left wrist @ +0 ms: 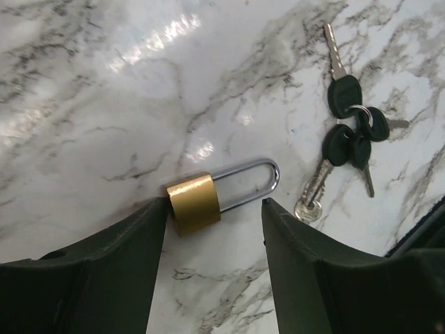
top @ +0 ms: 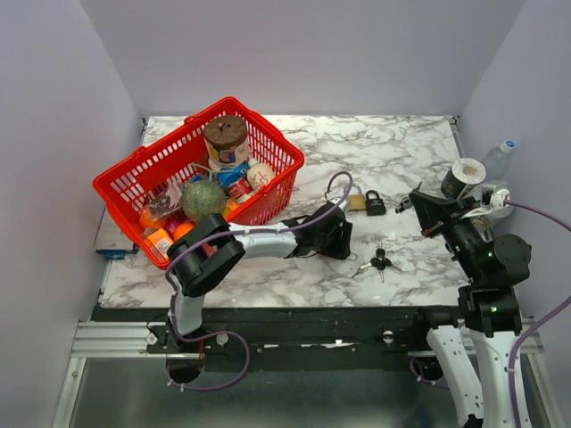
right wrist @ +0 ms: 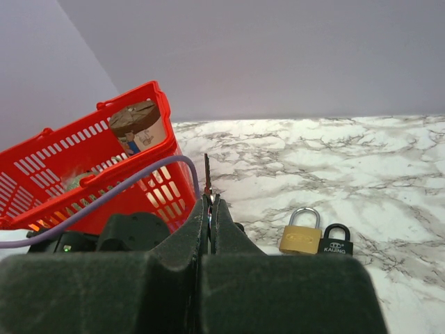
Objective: Unlock with the key
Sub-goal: Move the key to the center of the board.
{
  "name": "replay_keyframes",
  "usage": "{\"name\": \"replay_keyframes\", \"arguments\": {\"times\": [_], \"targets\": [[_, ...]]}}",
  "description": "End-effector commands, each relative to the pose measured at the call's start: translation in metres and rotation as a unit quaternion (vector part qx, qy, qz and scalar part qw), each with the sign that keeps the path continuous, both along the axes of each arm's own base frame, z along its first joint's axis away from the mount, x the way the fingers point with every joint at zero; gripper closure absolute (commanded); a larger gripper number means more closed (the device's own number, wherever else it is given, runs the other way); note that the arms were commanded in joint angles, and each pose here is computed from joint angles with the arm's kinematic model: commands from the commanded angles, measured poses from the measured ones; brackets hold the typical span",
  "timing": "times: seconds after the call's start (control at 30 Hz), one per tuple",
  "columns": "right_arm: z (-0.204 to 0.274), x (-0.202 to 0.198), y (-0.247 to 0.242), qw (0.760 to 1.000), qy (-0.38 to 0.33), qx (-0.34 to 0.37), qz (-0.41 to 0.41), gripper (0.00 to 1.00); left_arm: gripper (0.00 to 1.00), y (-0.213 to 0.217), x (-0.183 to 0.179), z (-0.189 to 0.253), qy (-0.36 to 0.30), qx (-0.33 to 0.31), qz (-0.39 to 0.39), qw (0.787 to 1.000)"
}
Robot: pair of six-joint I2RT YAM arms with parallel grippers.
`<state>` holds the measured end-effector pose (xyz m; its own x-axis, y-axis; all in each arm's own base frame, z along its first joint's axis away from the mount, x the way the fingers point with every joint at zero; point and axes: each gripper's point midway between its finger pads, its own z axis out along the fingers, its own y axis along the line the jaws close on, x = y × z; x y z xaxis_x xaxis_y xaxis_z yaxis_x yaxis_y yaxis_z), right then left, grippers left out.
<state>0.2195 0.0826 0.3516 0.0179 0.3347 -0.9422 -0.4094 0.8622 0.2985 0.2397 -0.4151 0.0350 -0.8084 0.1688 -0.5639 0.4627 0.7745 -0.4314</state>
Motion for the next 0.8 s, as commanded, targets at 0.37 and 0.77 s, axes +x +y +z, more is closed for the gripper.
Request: {"name": "replay_keyframes", "arguments": {"times": [0.37,0.77], "targets": [[0.011,-0.009,0.002,1.000,-0.011,-0.005,0.009,0.99,0.21,0.051,-0.022,-0.032,-0.086,0.173,-0.073,0.978],[0.007,-0.005,0.002,1.000,-0.004,-0.005,0.006,0.99,0.22,0.025,-0.013,-0.038,-0.133,0.199,-0.176,0.955]]}}
